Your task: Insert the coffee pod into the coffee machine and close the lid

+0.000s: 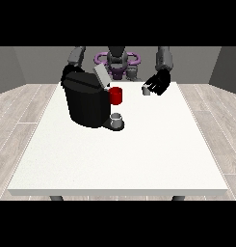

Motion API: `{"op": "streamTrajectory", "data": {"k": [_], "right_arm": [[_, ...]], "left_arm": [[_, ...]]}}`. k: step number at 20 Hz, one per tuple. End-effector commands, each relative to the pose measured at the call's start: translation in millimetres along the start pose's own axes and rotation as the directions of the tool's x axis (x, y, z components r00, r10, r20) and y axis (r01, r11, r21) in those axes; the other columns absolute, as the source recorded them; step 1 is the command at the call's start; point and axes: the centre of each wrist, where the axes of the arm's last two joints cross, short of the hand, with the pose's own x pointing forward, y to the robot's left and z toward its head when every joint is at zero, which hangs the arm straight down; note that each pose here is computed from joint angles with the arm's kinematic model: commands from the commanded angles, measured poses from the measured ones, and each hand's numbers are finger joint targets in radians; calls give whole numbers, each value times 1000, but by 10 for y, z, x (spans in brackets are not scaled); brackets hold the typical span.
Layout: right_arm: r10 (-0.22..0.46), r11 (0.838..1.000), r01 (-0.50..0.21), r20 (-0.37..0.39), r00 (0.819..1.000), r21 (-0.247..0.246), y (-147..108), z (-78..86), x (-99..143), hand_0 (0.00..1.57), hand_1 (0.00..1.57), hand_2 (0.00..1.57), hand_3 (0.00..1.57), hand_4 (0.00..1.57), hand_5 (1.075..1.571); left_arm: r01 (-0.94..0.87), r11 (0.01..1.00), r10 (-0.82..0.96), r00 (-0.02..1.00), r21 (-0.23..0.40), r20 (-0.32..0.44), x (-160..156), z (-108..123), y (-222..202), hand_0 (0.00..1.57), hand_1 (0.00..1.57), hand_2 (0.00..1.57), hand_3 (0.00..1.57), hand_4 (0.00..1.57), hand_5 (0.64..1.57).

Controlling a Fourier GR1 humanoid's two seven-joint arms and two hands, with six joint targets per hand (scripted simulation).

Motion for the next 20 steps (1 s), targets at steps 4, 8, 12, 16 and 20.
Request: {"op": "streamTrajectory", "data": {"k": [4,8,12,16,20], "right_arm": [[-15,998,14,16,1000,63,173,4,72,0,0,0,0,489,1571],[-30,998,26,73,997,53,324,-92,200,0,0,0,0,495,1571],[-17,996,8,100,995,94,231,-108,311,0,0,0,0,521,1571],[5,997,-15,126,992,80,251,-114,330,0,0,0,0,492,1571],[-22,995,5,174,984,100,272,-62,318,0,0,0,0,509,1571]], "left_arm": [[12,1000,-13,998,25,67,438,-258,334,1255,1255,1332,1288,556,1571],[-6,999,1,996,51,87,644,-364,600,1272,1272,1342,1293,548,1571],[-27,994,19,997,107,81,595,-344,1100,1253,1253,1328,1281,537,1571],[18,982,-42,991,189,124,850,-413,1221,1017,1017,1206,1226,503,1571],[-20,970,-3,996,243,93,905,-372,1706,1209,1209,1245,1188,486,1571]]}}
